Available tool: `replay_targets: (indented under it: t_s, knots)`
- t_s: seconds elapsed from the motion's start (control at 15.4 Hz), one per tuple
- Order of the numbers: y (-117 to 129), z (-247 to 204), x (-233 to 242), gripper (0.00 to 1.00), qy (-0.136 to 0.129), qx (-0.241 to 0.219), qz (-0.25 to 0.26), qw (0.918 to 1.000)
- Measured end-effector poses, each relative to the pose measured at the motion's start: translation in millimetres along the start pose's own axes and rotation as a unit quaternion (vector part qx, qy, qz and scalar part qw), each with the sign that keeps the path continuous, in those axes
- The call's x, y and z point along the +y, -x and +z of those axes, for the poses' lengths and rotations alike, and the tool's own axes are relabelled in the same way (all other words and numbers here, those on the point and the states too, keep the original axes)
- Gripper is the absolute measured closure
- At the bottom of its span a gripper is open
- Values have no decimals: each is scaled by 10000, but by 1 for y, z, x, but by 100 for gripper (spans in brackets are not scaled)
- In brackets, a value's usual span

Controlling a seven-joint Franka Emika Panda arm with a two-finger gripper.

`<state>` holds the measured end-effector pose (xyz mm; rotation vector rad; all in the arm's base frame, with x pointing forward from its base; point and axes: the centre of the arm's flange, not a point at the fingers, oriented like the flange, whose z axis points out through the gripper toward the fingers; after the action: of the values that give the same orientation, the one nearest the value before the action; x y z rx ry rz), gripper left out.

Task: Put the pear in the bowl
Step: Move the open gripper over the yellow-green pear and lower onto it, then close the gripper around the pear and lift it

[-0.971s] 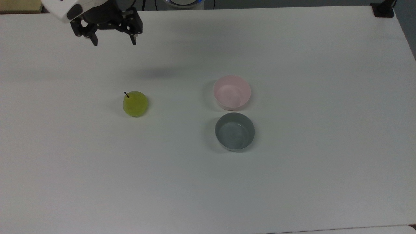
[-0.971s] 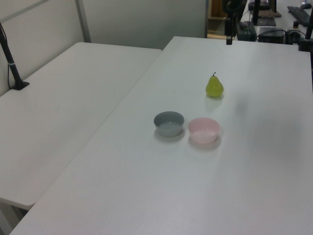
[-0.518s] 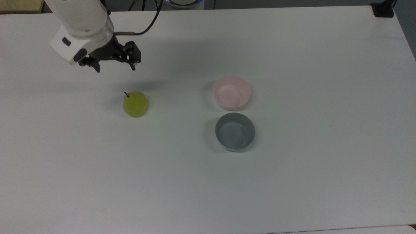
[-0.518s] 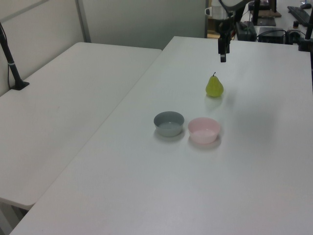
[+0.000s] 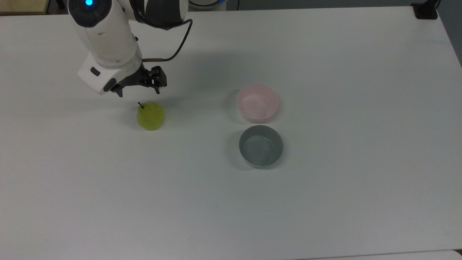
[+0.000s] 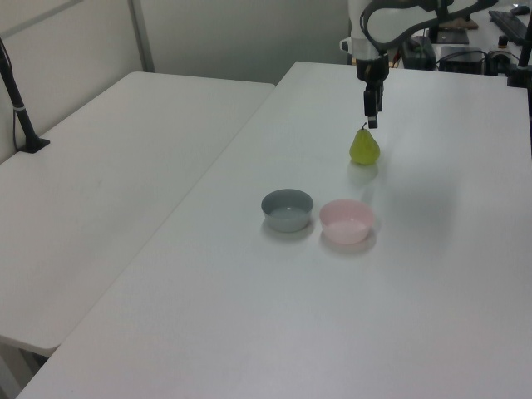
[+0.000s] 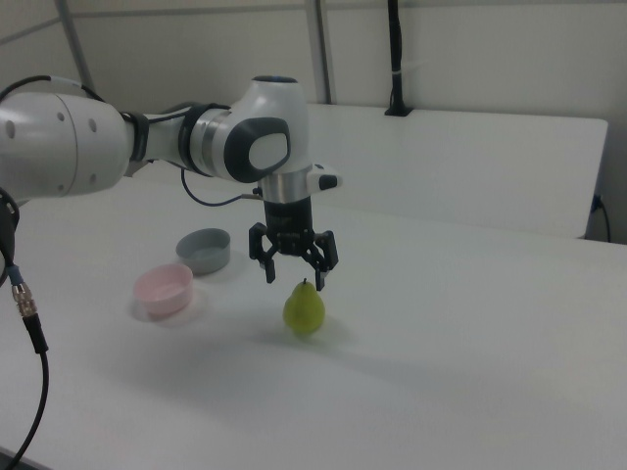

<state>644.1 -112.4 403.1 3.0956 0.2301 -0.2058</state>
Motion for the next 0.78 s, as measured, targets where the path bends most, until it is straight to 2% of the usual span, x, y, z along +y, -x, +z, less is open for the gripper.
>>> replay_targets:
  t_s: [0.26,0.71,0.78]
  knots:
    - [-11,29,-9,0,125,-79,-143,9998]
    - [-30,70,-31,0,193,-76,-230,9995]
    - [-30,70,-31,4,207,-81,-235,9995]
